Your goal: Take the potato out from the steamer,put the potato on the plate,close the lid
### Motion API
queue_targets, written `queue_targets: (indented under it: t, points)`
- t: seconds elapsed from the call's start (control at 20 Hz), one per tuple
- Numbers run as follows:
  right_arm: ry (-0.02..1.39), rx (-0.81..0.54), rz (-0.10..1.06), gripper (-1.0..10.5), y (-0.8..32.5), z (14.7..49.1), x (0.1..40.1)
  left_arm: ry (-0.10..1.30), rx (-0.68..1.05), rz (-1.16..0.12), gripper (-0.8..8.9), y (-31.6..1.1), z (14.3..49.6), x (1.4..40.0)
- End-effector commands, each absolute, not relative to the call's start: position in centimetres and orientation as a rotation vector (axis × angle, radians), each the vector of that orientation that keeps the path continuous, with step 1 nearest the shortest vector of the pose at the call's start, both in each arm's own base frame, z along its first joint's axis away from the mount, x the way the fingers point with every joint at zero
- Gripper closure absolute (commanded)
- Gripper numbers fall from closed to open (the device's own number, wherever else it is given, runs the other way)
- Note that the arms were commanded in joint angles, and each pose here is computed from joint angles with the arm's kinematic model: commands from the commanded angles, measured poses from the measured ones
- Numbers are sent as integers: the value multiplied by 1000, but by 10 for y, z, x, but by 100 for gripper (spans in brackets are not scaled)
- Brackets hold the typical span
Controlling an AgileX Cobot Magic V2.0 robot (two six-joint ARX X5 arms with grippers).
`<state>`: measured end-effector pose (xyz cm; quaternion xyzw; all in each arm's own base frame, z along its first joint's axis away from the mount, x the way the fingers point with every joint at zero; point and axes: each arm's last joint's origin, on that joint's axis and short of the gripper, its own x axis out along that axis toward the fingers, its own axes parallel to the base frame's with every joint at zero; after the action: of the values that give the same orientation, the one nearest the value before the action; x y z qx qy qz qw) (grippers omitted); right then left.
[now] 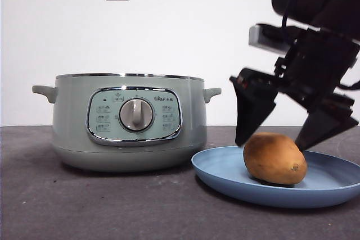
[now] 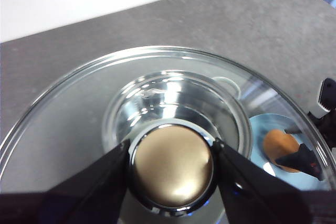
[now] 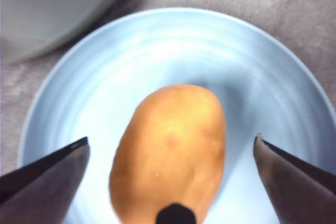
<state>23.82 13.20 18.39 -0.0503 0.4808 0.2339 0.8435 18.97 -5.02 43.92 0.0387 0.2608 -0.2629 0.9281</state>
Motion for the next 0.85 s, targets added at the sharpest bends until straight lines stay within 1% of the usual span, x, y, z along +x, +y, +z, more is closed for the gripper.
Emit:
queue_targets:
  t: [0.05,0.25,0.4,0.5,0.55,0.6,0.7,0.85]
  points:
    - [943,-80,498,406,130,208,234,478,86,-586,822,-62,442,205]
    - [810,-52,516,406,119,260,214,495,115,-649,822,-88,426,240]
    - [661,-20,534,407,107,299,192,515,157,-689,822,-107,407,266]
    - [562,1,544,410,98,320,176,550,185,-675,822,-118,393,282]
    - [521,5,531,410,94,330,168,566,204,-664,822,-122,386,288]
    - [489,5,509,410,89,339,161,580,217,-669,822,-126,380,294]
    - [440,15,508,410,82,351,149,594,221,-673,822,-131,369,305]
    - [401,24,512,410,75,359,137,589,228,-679,822,-137,359,317]
